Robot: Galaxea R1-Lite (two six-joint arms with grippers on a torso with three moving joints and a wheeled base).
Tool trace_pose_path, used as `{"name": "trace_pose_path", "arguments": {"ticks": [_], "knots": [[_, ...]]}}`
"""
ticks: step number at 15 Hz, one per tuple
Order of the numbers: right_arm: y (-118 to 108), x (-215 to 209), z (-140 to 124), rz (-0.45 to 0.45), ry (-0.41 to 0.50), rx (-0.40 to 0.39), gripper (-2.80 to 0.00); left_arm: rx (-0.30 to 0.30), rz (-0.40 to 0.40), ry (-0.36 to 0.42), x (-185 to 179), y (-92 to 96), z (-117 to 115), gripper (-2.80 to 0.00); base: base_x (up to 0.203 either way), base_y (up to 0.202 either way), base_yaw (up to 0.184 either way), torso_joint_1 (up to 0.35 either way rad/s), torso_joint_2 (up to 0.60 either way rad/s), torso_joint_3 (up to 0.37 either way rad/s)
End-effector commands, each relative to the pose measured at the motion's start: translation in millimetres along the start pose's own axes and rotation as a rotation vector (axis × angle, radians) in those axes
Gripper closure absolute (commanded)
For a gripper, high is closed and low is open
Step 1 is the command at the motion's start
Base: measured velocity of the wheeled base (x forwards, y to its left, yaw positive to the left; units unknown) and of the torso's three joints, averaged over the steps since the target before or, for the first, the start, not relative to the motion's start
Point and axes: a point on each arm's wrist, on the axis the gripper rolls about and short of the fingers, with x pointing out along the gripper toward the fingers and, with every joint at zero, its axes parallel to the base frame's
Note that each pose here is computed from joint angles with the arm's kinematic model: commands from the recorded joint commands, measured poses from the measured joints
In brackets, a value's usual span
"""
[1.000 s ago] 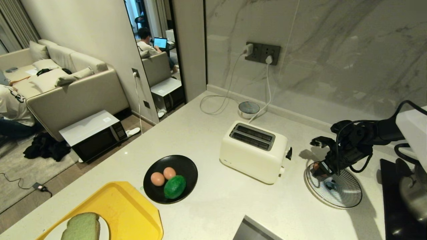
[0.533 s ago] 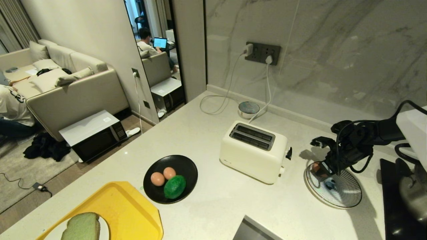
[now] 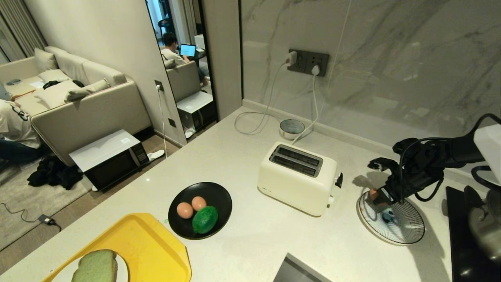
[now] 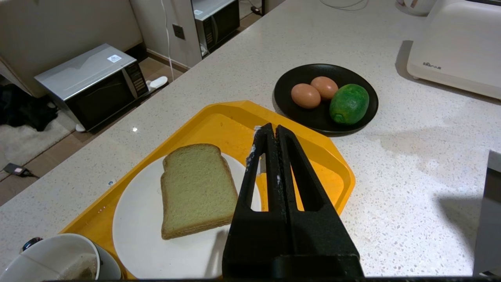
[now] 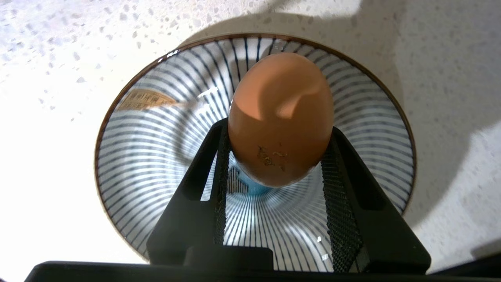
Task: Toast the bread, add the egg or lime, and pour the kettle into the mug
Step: Pick up the egg
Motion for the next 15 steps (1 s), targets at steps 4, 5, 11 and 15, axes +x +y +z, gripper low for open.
{"name": "trace_pose_path", "arguments": {"ticks": [4,5,11,15], "knots": [[5,-24,-10,-0.001,0.002,0.001,0.0,-0.001,0.001,-0.001,0,0.0,0,0.0,0.0,0.0,0.0,0.0,0.0,0.0],[5,-29,-14,-0.002,0.003,0.005,0.0,-0.001,0.001,-0.001,0,0.0,0,0.0,0.0,0.0,0.0,0.0,0.0,0.0],[12,-78,-29,-0.026,-0.042,0.027,0.0,0.0,0.001,-0.001,0,0.0,0,0.0,0.0,0.0,0.0,0.0,0.0,0.0],[17,-106,-38,-0.053,-0.073,0.034,0.0,-0.001,0.001,-0.001,0,0.0,0,0.0,0.0,0.0,0.0,0.0,0.0,0.0]]}}
